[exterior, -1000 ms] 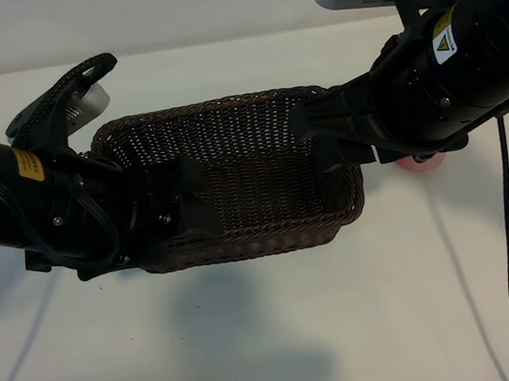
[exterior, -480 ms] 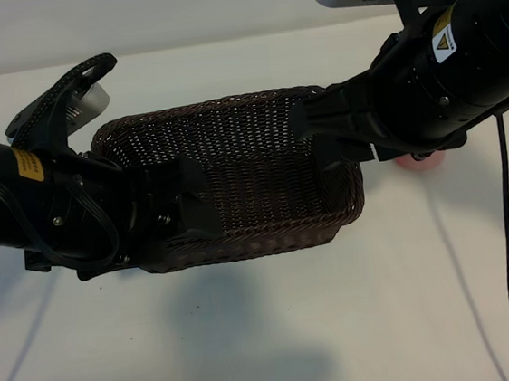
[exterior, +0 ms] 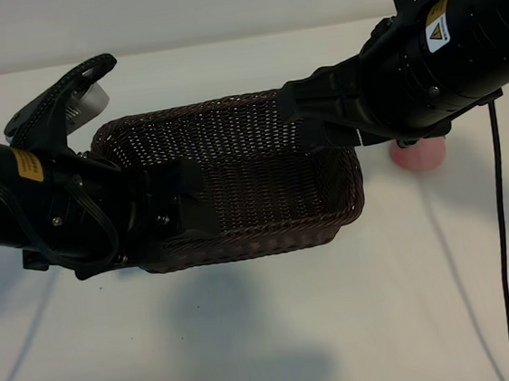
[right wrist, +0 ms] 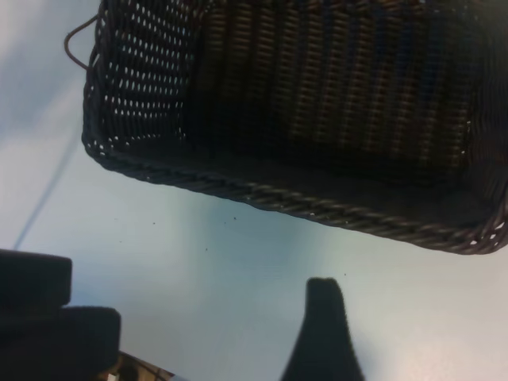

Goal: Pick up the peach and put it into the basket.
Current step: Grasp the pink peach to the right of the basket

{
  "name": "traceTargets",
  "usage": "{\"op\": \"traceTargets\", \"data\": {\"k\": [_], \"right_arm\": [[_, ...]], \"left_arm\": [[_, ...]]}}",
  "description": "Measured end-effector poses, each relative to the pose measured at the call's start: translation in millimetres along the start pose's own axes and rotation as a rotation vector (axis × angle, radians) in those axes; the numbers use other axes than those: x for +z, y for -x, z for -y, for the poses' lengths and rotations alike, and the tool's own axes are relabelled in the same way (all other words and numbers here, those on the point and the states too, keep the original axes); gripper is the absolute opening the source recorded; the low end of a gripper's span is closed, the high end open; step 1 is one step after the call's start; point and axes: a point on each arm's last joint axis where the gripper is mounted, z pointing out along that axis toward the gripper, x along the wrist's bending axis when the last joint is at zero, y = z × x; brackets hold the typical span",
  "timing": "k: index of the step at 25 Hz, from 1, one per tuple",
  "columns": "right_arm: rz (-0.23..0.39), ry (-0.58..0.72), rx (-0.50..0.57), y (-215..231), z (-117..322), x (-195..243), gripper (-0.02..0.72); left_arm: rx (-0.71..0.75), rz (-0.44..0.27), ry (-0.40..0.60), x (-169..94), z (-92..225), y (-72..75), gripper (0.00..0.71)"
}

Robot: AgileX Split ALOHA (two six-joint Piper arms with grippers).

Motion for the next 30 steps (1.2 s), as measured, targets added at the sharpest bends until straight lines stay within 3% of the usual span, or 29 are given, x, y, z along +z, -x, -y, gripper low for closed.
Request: {"op": "traceTargets", "data": {"k": [8,12,16,19,22,25,30], "right_arm": [[0.01,0.026,-0.041,1,-2,0,0.533],[0.114,0.079,-0.154,10,-8,0,0.533],[0.261,0.128,-0.235,22,-17,6,0.505],[0.347,0.116,-0.23,30,-21,19,0.49],[0.392,0.095,-0.24,35,-24,35,0.489],[0.407,0.093,-0.234,42,-30,48,0.502],[0.402,0.077,-0.114,78,-49,57,0.544]], "left_arm": [[0.002,-0.001,0.0,0,0,-0.1,0.566],[0.002,-0.001,0.0,0,0,-0.1,0.566],[0.002,-0.001,0.0,0,0,-0.1,0.566],[0.002,-0.001,0.0,0,0,-0.1,0.566],[0.002,-0.001,0.0,0,0,-0.1,0.566],[0.002,-0.001,0.0,0,0,-0.1,0.566],[0.002,0.0,0.001,0,0,0.0,0.566]]}}
